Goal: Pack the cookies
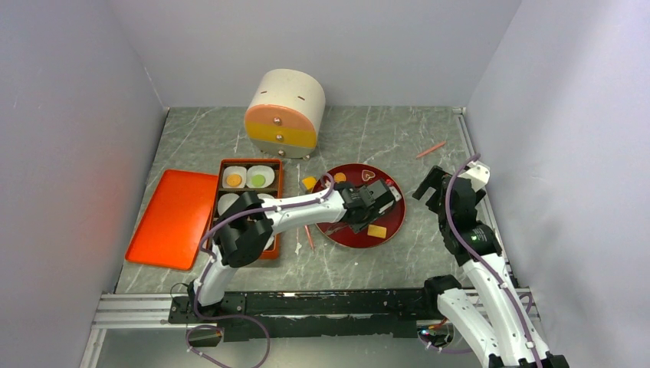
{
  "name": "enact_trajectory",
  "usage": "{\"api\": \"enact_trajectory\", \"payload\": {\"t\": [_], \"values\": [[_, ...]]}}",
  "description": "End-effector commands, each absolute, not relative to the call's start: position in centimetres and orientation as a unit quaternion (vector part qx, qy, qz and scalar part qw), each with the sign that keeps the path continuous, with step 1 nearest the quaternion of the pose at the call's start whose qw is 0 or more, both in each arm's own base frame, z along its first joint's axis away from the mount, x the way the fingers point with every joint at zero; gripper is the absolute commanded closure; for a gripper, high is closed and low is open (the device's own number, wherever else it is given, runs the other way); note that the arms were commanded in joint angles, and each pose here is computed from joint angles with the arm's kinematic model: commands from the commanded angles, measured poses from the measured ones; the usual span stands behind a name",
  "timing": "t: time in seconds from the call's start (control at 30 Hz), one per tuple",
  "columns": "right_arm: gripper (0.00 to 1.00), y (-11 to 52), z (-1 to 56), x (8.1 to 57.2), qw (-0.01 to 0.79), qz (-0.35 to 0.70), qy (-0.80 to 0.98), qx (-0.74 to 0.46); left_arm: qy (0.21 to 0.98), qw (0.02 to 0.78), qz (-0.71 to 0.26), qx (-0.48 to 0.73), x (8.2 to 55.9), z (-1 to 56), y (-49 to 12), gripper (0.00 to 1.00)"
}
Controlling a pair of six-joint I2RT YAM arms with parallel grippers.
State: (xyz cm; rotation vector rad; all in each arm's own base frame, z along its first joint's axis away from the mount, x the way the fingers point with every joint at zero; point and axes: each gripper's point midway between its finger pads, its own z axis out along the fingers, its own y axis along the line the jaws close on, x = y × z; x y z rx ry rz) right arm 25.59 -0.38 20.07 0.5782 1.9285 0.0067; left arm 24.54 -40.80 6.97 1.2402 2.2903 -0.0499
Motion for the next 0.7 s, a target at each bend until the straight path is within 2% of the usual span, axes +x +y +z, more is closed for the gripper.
{"api": "enact_trajectory", "payload": {"t": [0.0,0.17,0.33,0.67], "values": [[0.00,-0.5,22.5,26.3,0.562,0.006,0.790,0.243,0.838,0.306,-0.034,0.451,25.0,10.8,-42.0,0.58],[0.00,-0.5,22.4,26.5,0.562,0.006,0.791,0.242,0.838,0.331,-0.045,0.431,25.2,13.7,-41.8,0.64],[0.00,-0.2,22.4,26.7,0.563,0.011,0.791,0.240,0.845,0.345,-0.043,0.407,25.3,15.7,-40.5,0.66],[0.00,0.4,22.2,27.6,0.561,0.023,0.794,0.234,0.881,0.353,-0.023,0.314,25.4,18.1,-33.4,0.67]]}}
